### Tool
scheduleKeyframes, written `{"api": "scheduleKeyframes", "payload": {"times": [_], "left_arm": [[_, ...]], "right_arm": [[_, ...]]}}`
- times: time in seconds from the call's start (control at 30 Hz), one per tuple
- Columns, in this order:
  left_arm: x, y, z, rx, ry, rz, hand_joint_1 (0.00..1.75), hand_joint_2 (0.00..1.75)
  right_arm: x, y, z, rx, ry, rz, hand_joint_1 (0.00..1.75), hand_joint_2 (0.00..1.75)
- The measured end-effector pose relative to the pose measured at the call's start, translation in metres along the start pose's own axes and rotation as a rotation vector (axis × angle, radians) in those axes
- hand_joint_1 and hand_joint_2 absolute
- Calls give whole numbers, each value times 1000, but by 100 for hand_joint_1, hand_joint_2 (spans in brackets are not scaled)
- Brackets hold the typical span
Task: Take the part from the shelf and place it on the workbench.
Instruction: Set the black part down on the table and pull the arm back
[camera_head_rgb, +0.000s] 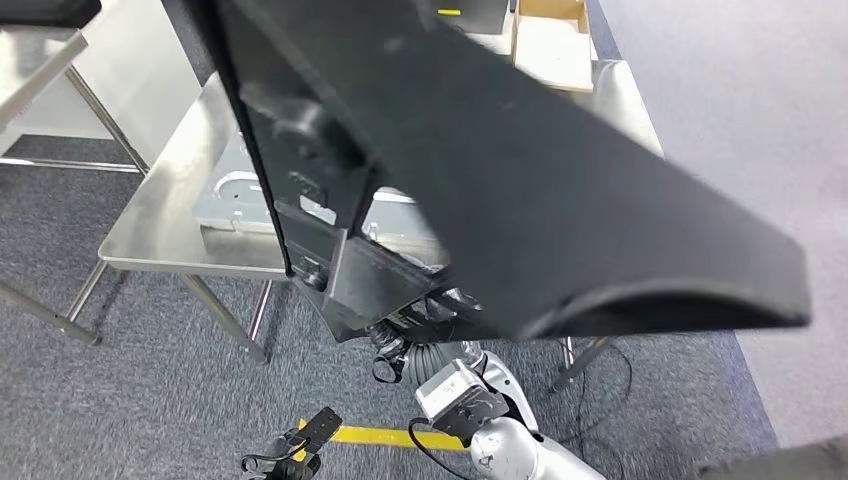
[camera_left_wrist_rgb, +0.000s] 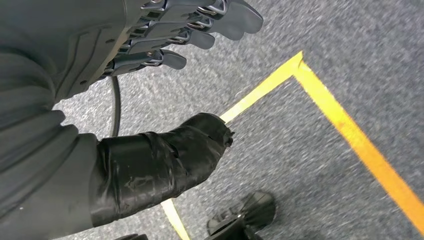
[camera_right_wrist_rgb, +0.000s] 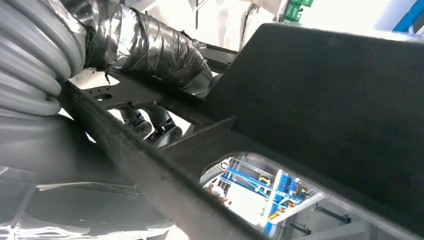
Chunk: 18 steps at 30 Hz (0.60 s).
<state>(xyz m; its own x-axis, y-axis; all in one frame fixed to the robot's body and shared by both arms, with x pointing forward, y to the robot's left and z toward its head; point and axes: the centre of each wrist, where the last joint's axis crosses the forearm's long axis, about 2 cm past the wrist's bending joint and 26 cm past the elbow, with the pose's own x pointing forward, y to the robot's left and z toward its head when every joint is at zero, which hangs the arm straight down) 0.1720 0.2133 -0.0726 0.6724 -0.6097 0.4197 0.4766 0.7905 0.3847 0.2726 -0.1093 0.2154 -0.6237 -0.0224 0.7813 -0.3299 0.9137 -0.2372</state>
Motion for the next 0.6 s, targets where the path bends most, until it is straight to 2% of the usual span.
{"api": "scheduleKeyframes", "payload": {"times": [0.1,0.6], "left_arm": [[0,-1,0,0,-2,-5,0,175],[0,-2,1,-9,-6,-60,0,175]], "right_arm": [[-1,-8,-3,10,27,74,175,175],[-2,-67,-46,67,105,749,175,175]]}}
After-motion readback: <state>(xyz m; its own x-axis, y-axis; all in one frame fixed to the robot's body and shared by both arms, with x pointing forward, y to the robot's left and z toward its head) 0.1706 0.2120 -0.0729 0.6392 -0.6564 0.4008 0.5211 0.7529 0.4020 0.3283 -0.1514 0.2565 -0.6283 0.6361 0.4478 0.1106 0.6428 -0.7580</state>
